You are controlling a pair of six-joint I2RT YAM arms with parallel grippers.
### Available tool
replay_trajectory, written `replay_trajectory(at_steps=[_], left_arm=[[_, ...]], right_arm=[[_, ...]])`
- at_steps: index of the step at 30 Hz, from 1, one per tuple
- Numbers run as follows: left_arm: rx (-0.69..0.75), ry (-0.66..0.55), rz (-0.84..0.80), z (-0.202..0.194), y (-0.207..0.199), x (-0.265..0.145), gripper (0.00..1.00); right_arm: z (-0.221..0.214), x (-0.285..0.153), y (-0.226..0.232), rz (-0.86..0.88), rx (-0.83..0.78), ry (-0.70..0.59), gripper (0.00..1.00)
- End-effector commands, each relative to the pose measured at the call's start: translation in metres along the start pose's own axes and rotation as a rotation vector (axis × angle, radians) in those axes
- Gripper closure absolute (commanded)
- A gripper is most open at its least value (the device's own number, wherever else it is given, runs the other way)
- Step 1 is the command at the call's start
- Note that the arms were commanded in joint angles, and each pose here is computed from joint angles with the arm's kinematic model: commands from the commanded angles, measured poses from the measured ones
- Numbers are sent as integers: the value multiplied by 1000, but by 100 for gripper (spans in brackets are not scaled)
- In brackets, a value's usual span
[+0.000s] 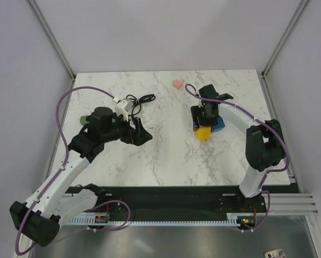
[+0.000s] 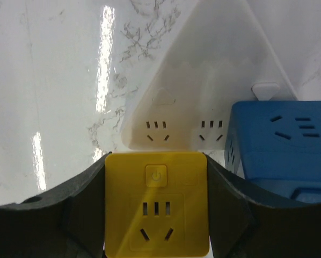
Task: Insert the plug
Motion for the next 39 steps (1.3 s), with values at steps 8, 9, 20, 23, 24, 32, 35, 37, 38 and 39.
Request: replay_trajectory(at_steps=[8,9,20,23,24,32,35,37,38,39], left_arm=[[31,-13,18,-1,3,-1,0],[31,-15,18,0,3,-1,0],[-18,-17,-187,9,-25,-8,0],[24,-52,-273,17,-36,-10,0],[44,-71,-289,22,-40,-12,0],[318,-156,-412,34,-95,-17,0],[372,-181,-443,40,-108,-22,0],[394,-192,-442,41,-111,-21,0],[410,-198,-442,42,-113,-20,0],[423,-213,-448,45,-115,-22,0]], right_arm=[[-18,4,1,16,-1,-54,100],[-17,-4,2,18,-3,-77,100],[-3,-105,34,249,57,-362,100],[-1,-146,57,429,127,-513,100],[-1,-157,65,486,184,-539,100],[-23,-221,113,864,262,-718,100],[-30,-230,117,911,280,-749,100],[-32,-229,117,907,271,-744,100],[-32,-229,117,908,270,-743,100],[-33,-229,117,915,272,-739,100]])
Point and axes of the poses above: each gripper's point midway between its finger pads, its own x axis out along the fingers, its own y axis along the line the jaws close on, z = x × y, the point moved 8 cm from there along -x, back along the fingers, and after that the axes turned 4 degrees about -x, right-handed, at the moved point
